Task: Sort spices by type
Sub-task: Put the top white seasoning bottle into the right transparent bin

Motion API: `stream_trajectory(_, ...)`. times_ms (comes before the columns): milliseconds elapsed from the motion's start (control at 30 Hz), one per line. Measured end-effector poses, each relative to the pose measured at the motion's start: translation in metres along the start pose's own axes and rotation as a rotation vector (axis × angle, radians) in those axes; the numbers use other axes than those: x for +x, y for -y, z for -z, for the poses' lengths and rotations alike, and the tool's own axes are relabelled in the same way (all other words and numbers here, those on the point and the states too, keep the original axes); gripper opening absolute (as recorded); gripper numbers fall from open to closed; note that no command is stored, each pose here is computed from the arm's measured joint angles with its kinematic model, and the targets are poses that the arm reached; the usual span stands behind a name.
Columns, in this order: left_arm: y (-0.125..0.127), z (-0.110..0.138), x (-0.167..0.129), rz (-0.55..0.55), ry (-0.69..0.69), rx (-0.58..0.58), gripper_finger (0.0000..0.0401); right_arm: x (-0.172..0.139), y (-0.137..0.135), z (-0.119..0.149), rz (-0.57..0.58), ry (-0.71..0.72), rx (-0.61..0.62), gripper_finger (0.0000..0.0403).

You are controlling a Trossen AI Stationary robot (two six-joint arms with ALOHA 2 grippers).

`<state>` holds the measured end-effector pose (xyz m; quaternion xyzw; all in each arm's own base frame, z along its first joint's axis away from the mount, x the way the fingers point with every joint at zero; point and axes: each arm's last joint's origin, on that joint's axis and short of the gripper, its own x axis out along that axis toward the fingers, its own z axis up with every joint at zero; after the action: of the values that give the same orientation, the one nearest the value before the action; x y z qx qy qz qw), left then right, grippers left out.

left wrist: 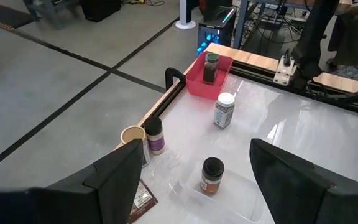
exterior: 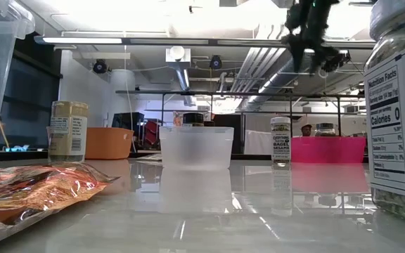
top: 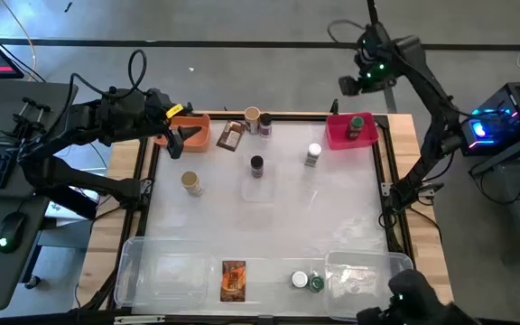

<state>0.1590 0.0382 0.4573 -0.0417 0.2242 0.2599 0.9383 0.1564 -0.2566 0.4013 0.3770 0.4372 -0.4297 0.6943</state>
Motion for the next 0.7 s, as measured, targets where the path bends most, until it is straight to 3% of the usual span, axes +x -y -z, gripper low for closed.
stream_trajectory(200,0.000,0.000,0.000,0.000,0.000,-0.001,0.0282,-0.014,-0.063,0.009,-0.289,0.063,-0.227,0.0240)
stream_trajectory(367,0.000,0.000,0.000,-0.001,0.000,-0.026,0.0282,-0.015,-0.127,0.034,-0.415,0.101,-0.534,0.0240)
stream_trajectory(433,0.000,0.000,0.000,-0.001,0.000,-0.030,0.0282,-0.016,-0.146,0.048,-0.389,0.113,-0.621,0.0240)
stream_trajectory(500,0.000,0.000,0.000,-0.001,0.000,-0.041,0.0282,-0.017,-0.156,0.059,-0.272,0.137,-0.641,0.0240)
stream_trajectory(600,0.000,0.000,0.000,-0.001,0.000,-0.053,0.0282,-0.015,-0.149,0.067,-0.045,0.108,-0.613,0.0240)
stream_trajectory(700,0.000,0.000,0.000,-0.001,0.000,-0.054,0.0282,-0.002,-0.139,0.065,0.010,-0.022,-0.552,0.0240)
